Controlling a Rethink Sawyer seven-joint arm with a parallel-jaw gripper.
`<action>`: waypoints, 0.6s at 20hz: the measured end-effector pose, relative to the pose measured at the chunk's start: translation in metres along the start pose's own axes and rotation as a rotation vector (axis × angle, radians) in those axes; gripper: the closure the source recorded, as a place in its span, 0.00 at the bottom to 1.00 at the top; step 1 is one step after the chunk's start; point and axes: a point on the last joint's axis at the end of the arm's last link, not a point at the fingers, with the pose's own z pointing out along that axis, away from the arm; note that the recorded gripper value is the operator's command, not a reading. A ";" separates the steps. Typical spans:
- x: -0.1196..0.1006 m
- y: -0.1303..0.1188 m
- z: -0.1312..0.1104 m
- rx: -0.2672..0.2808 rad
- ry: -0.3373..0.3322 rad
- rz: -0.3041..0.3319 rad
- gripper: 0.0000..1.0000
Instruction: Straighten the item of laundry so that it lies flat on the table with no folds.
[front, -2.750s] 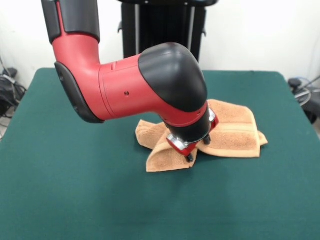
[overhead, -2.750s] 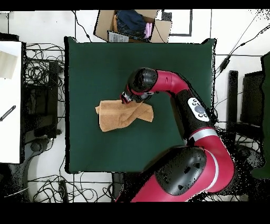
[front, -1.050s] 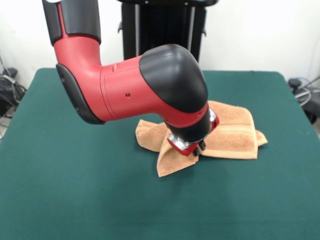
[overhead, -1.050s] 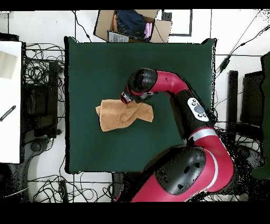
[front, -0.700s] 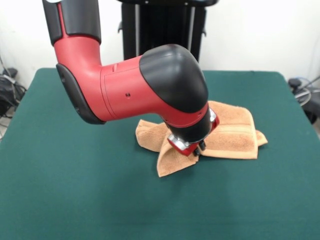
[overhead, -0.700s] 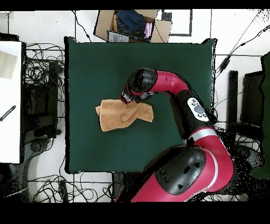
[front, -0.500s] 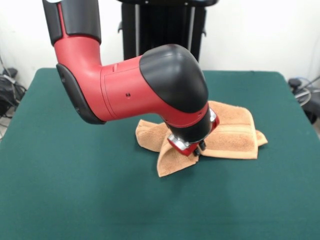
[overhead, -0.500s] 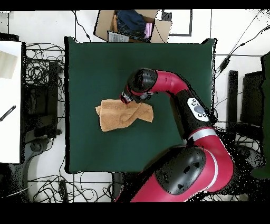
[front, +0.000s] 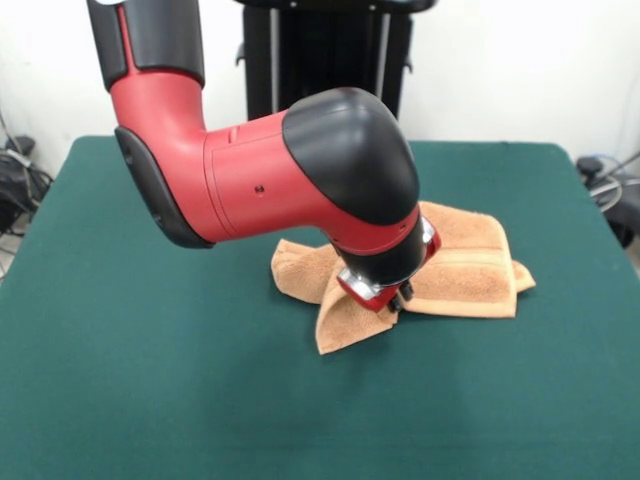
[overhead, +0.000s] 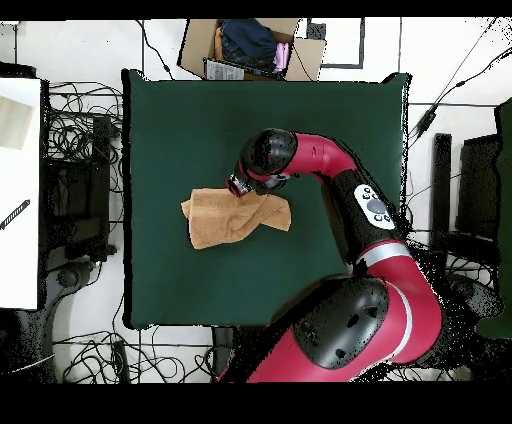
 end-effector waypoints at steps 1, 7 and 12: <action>0.000 0.000 0.000 0.001 0.000 0.000 1.00; -0.001 0.000 -0.002 0.004 0.000 -0.001 1.00; 0.000 0.002 -0.005 0.008 0.001 -0.004 1.00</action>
